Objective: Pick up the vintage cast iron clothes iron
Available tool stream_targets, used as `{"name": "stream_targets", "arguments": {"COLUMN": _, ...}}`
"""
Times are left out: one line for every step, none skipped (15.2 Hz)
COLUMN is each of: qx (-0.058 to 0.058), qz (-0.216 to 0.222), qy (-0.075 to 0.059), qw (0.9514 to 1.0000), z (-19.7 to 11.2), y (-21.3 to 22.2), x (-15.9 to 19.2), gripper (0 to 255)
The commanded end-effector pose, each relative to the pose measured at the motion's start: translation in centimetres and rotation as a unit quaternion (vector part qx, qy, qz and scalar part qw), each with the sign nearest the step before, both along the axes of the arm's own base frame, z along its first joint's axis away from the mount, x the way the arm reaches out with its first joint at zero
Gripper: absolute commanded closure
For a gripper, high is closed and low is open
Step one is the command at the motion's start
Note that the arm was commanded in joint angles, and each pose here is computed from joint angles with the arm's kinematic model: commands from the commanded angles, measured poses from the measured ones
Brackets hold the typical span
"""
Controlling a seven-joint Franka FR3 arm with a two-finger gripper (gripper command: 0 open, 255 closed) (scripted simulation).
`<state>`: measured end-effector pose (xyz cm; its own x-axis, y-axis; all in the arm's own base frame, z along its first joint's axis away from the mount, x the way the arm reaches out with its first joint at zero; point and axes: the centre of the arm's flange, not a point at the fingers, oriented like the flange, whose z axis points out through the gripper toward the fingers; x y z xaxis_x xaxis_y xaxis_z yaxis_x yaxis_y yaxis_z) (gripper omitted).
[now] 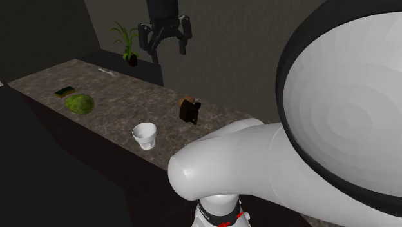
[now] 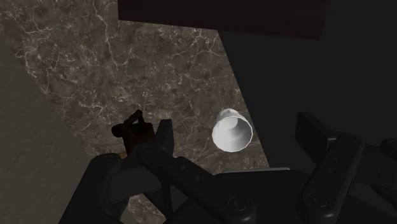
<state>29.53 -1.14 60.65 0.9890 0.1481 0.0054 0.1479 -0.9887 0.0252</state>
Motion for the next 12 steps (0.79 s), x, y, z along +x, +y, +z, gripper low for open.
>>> {"name": "stream_targets", "arguments": {"qx": 0.000, "qz": 0.000, "qy": 0.000, "qw": 1.0000, "z": 0.0, "y": 0.0, "x": 0.0, "gripper": 0}}
{"name": "stream_targets", "arguments": {"qx": 0.002, "qz": -0.001, "qy": -0.001, "qw": 1.0000, "z": -1.0, "y": -0.6, "x": 0.6, "gripper": 0}}
{"name": "stream_targets", "arguments": {"qx": 0.004, "qz": -0.002, "qy": -0.003, "qw": 1.0000, "z": -2.0, "y": -1.2, "x": 1.2, "gripper": 0}}
{"name": "stream_targets", "arguments": {"qx": 0.005, "qz": -0.003, "qy": -0.004, "qw": 1.0000, "z": -3.0, "y": -1.8, "x": 1.8, "gripper": 0}}
{"name": "stream_targets", "arguments": {"qx": 0.007, "qz": -0.004, "qy": -0.006, "qw": 0.9999, "z": -4.0, "y": -2.5, "x": 2.5, "gripper": 0}}
{"name": "stream_targets", "arguments": {"qx": 0.009, "qz": -0.005, "qy": -0.007, "qw": 0.9999, "z": -5.0, "y": -3.1, "x": 3.1, "gripper": 0}}
{"name": "stream_targets", "arguments": {"qx": 0.011, "qz": -0.006, "qy": -0.009, "qw": 0.9999, "z": -6.0, "y": -3.7, "x": 3.7, "gripper": 0}}
{"name": "stream_targets", "arguments": {"qx": 0.013, "qz": -0.007, "qy": -0.010, "qw": 0.9998, "z": -7.0, "y": -4.3, "x": 4.3, "gripper": 0}}
{"name": "stream_targets", "arguments": {"qx": 0.015, "qz": -0.007, "qy": -0.012, "qw": 0.9998, "z": -8.0, "y": -4.9, "x": 5.0, "gripper": 0}}
{"name": "stream_targets", "arguments": {"qx": 0.016, "qz": -0.008, "qy": -0.013, "qw": 0.9997, "z": -9.0, "y": -5.5, "x": 5.6, "gripper": 0}}
{"name": "stream_targets", "arguments": {"qx": 0.018, "qz": -0.009, "qy": -0.015, "qw": 0.9997, "z": -10.0, "y": -6.1, "x": 6.2, "gripper": 0}}
{"name": "stream_targets", "arguments": {"qx": 0.020, "qz": -0.010, "qy": -0.016, "qw": 0.9996, "z": -11.0, "y": -6.7, "x": 6.8, "gripper": 0}}
